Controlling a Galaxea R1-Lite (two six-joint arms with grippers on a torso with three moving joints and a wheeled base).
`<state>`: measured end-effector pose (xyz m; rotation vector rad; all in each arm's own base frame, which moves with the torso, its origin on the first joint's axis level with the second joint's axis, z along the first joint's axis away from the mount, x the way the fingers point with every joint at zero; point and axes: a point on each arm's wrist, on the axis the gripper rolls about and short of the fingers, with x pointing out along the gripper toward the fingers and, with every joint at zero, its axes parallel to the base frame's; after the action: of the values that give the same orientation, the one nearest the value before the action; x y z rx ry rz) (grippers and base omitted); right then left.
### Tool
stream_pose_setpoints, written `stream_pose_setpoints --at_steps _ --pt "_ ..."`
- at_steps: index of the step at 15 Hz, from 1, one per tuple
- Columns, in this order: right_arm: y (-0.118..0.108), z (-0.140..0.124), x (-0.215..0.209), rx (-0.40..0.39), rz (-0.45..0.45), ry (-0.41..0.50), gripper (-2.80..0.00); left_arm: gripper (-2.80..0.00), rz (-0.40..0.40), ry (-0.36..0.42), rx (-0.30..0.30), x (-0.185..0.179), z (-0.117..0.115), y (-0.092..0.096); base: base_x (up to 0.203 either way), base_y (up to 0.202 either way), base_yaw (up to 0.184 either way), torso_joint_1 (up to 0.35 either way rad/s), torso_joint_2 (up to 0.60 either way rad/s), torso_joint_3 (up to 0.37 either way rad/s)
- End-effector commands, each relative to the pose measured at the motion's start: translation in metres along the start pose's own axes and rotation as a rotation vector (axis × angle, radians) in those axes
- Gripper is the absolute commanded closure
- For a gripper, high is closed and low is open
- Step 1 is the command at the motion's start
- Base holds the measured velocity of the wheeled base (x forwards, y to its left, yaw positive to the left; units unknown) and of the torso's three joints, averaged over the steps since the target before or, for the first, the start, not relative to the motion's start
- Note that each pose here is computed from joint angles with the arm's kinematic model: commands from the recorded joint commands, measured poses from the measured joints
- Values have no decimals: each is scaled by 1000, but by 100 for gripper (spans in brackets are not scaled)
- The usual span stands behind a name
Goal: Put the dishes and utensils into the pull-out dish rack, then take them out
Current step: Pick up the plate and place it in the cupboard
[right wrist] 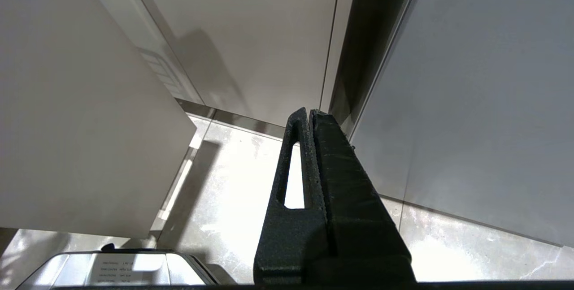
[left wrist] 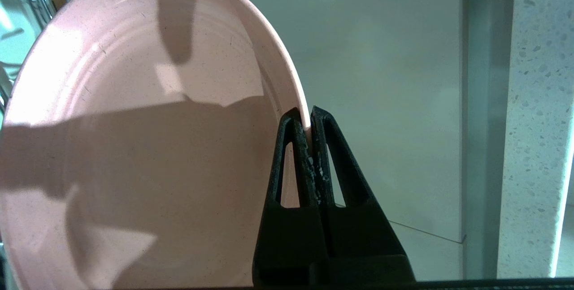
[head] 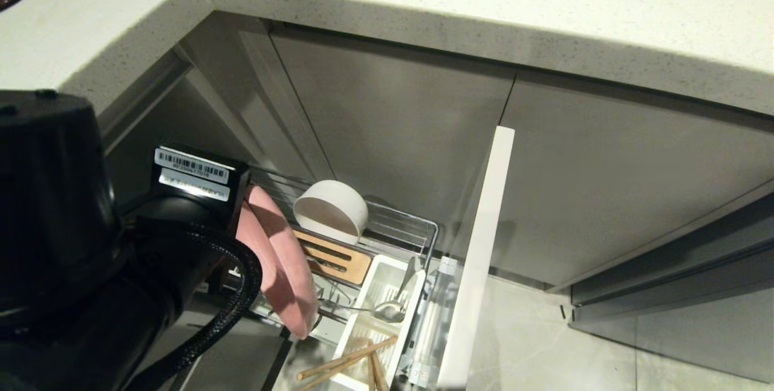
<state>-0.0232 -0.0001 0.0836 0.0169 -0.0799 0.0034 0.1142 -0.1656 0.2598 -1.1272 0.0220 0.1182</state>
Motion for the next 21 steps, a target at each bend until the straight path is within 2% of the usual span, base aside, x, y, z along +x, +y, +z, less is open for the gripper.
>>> stream_pose_setpoints --at_steps 1,7,12,15,19,21 --pt "0 -7 2 0 0 26 0 0 -1 -6 -11 0 -3 4 0 0 0 0 0 0" --pt "0 -7 2 0 0 26 0 0 -6 -9 -26 1 -8 18 0 0 0 0 0 0" --pt "0 -7 2 0 0 26 0 0 -9 -10 -32 1 -8 20 0 0 0 0 0 0" --pt "0 -7 2 0 0 26 0 0 -32 -21 -30 0 -4 8 0 0 0 0 0 0" --pt "0 -7 2 0 0 27 0 0 -118 -65 -55 -2 7 -12 0 0 0 0 0 0" --pt "0 -7 2 0 0 26 0 0 -145 -79 -54 -3 9 -13 0 0 0 0 0 0"
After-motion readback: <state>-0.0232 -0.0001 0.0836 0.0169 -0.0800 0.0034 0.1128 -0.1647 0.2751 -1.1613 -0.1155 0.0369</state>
